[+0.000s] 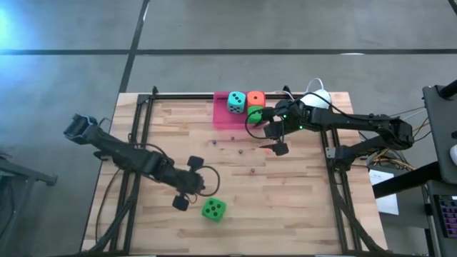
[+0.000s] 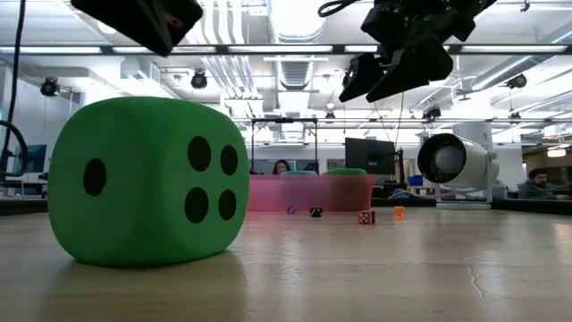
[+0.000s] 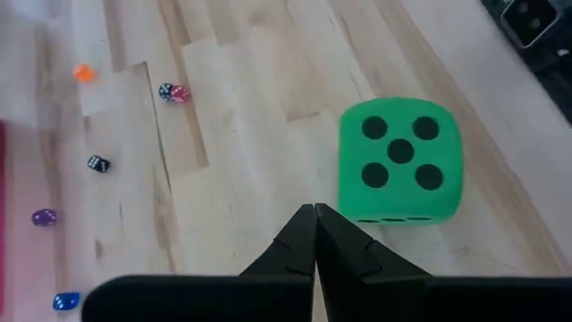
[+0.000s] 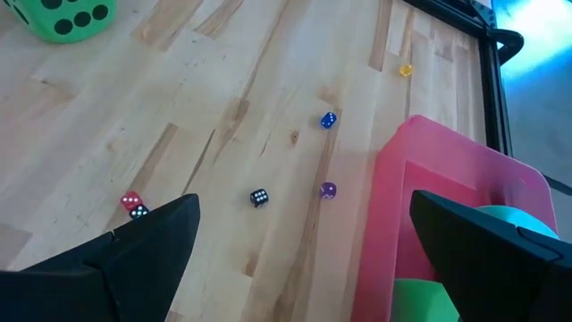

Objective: Pick & Place Dice
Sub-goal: Put the large green dice into the the pink bin

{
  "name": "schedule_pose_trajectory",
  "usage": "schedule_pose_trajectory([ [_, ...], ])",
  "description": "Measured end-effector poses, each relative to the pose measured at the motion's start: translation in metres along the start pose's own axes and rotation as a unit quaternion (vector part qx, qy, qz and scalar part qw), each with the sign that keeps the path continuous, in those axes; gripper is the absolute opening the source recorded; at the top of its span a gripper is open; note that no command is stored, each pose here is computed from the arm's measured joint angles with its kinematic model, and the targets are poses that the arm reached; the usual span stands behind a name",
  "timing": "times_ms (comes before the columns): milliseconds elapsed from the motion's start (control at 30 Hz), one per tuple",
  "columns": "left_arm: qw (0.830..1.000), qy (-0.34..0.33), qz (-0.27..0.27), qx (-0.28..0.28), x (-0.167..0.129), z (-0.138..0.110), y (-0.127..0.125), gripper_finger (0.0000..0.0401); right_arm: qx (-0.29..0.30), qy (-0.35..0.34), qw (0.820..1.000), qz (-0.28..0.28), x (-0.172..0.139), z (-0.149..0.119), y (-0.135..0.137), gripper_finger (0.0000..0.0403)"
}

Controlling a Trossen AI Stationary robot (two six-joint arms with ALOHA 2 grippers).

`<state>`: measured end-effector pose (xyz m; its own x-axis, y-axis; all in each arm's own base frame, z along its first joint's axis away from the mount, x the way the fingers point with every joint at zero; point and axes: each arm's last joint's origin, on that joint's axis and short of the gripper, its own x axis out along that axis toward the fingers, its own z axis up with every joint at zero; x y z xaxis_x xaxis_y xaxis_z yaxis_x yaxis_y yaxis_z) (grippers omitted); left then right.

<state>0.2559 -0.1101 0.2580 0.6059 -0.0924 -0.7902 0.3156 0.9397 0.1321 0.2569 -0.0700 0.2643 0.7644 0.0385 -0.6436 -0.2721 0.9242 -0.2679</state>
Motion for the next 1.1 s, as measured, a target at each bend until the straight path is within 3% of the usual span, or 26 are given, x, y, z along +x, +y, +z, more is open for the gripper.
schedule_pose_trajectory([
  [267,1.000,0.021,0.001,-0.016,0.008,-0.003,-0.003,0.0010,0.000,0.000,1.000,0.000,0.000,0.000,0.000,0.0400],
  [367,1.000,0.022,0.000,-0.016,0.008,-0.004,-0.003,0.0029,-0.001,0.000,1.000,0.000,0.000,0.000,0.000,0.0400],
  [533,1.000,0.023,-0.010,-0.015,0.008,-0.005,-0.008,0.0115,-0.001,0.000,1.000,0.000,0.000,0.000,0.000,0.0400],
  [900,0.998,0.014,-0.054,-0.028,0.008,-0.003,-0.011,0.0376,0.000,0.000,1.000,0.000,0.000,0.000,0.000,0.0400],
  [967,0.998,0.015,-0.057,-0.033,0.010,-0.002,-0.011,0.0393,-0.001,0.000,1.000,0.000,0.000,0.000,0.000,0.0400],
  [1100,0.997,0.046,-0.050,-0.037,0.023,0.003,-0.013,0.0369,-0.001,0.000,1.000,0.000,0.000,0.000,0.000,0.0400],
])
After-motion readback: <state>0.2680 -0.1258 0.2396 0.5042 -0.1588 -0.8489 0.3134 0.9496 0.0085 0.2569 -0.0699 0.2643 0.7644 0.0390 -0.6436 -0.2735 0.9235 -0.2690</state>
